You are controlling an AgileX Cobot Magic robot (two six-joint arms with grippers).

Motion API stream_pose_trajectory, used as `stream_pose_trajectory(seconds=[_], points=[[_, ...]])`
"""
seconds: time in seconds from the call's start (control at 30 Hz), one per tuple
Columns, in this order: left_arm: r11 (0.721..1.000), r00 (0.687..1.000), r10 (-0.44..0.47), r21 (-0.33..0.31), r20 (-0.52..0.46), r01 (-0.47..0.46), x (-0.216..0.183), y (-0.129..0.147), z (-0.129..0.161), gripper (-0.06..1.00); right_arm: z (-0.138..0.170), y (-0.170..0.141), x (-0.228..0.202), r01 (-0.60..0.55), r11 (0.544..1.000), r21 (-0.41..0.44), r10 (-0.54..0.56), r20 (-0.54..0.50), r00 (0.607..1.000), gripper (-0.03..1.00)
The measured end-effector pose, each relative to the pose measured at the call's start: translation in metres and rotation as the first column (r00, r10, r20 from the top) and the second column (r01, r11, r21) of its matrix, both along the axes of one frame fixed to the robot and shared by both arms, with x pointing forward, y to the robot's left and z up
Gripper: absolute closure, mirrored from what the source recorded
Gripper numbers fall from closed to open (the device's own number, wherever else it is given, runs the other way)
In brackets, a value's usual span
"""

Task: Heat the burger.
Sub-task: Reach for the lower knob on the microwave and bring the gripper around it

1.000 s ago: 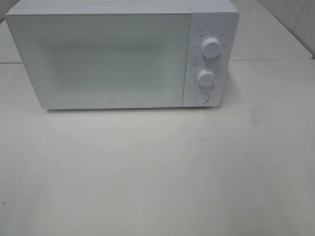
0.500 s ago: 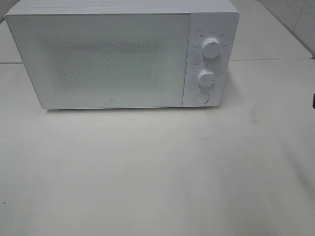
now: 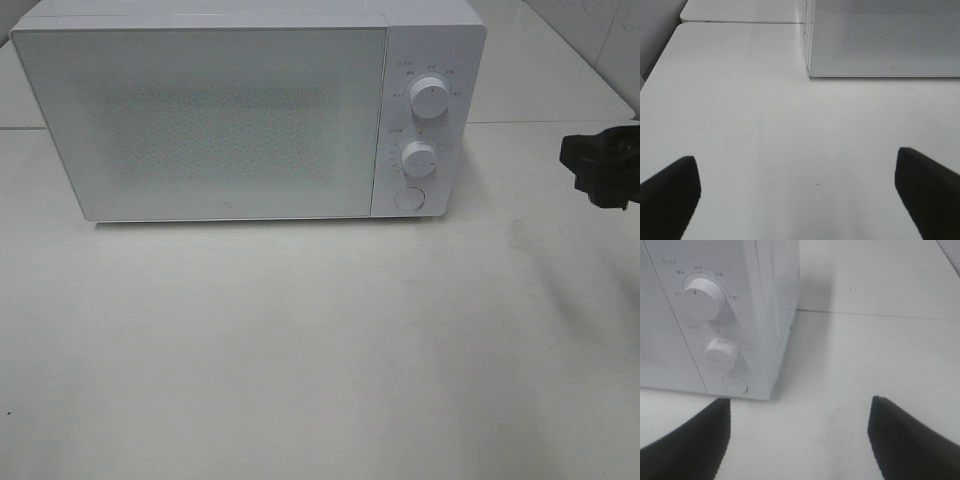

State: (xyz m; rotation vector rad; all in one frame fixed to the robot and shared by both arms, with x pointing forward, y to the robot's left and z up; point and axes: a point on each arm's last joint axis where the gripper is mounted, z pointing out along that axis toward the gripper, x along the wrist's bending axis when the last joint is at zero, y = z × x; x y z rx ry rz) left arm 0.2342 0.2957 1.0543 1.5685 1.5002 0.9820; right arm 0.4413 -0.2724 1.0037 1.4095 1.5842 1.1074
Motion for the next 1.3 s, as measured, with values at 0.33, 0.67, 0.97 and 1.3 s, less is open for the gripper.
stream_pose_trajectory(seconds=[0.33, 0.67, 0.97, 1.3], points=[[1.000, 1.000, 0.000, 0.000, 0.000, 0.000, 0.000, 0.000, 0.000, -0.03, -0.022, 0.006, 0.033, -0.019, 0.999, 0.031, 0.015, 0.123, 0.992, 0.22], [1.000, 1.000, 0.000, 0.000, 0.000, 0.000, 0.000, 0.000, 0.000, -0.03, -0.043, 0.026, 0.046, 0.002, 1.000, 0.017, -0.005, 0.186, 0.983, 0.22], [1.000, 1.000, 0.000, 0.000, 0.000, 0.000, 0.000, 0.000, 0.000, -0.03, -0.062, 0.054, 0.046, 0.035, 0.999, -0.004, -0.033, 0.229, 0.973, 0.22], [1.000, 1.000, 0.000, 0.000, 0.000, 0.000, 0.000, 0.000, 0.000, -0.03, -0.092, 0.082, 0.037, 0.096, 0.995, 0.003, -0.096, 0.132, 0.987, 0.22]])
